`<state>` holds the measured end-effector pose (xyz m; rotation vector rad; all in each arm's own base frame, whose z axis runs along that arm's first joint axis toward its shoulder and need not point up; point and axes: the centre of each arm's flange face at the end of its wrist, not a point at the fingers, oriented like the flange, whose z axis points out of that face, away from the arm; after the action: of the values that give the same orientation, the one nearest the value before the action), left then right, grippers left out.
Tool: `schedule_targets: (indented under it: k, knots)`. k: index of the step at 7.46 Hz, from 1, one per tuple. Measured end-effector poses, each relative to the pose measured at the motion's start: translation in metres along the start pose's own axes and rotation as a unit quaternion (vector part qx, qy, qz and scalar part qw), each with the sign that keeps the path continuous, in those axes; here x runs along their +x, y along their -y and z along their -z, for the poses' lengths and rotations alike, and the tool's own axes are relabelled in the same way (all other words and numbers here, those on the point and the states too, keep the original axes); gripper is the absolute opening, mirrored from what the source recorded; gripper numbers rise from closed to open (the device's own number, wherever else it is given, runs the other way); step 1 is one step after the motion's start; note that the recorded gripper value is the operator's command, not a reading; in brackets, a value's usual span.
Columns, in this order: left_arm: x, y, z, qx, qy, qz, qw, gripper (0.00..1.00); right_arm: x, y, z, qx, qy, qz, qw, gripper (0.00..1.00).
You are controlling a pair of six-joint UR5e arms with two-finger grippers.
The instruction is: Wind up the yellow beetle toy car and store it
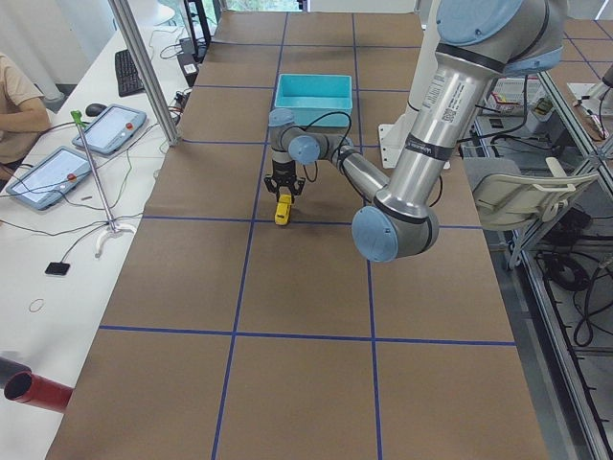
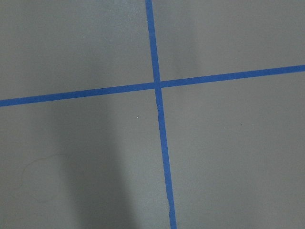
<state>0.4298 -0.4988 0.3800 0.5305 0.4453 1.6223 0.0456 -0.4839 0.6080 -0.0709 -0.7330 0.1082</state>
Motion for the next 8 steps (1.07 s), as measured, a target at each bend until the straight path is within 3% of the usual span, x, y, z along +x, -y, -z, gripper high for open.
schedule_targets:
  k: [8]
  knots:
    - [-0.0036, -0.0025, -0.0106, 0.005, 0.005, -0.002, 1.0000, 0.00, -0.0004, 0.0004, 0.0004, 0.000, 0.000, 0.000, 1.0000, 1.00]
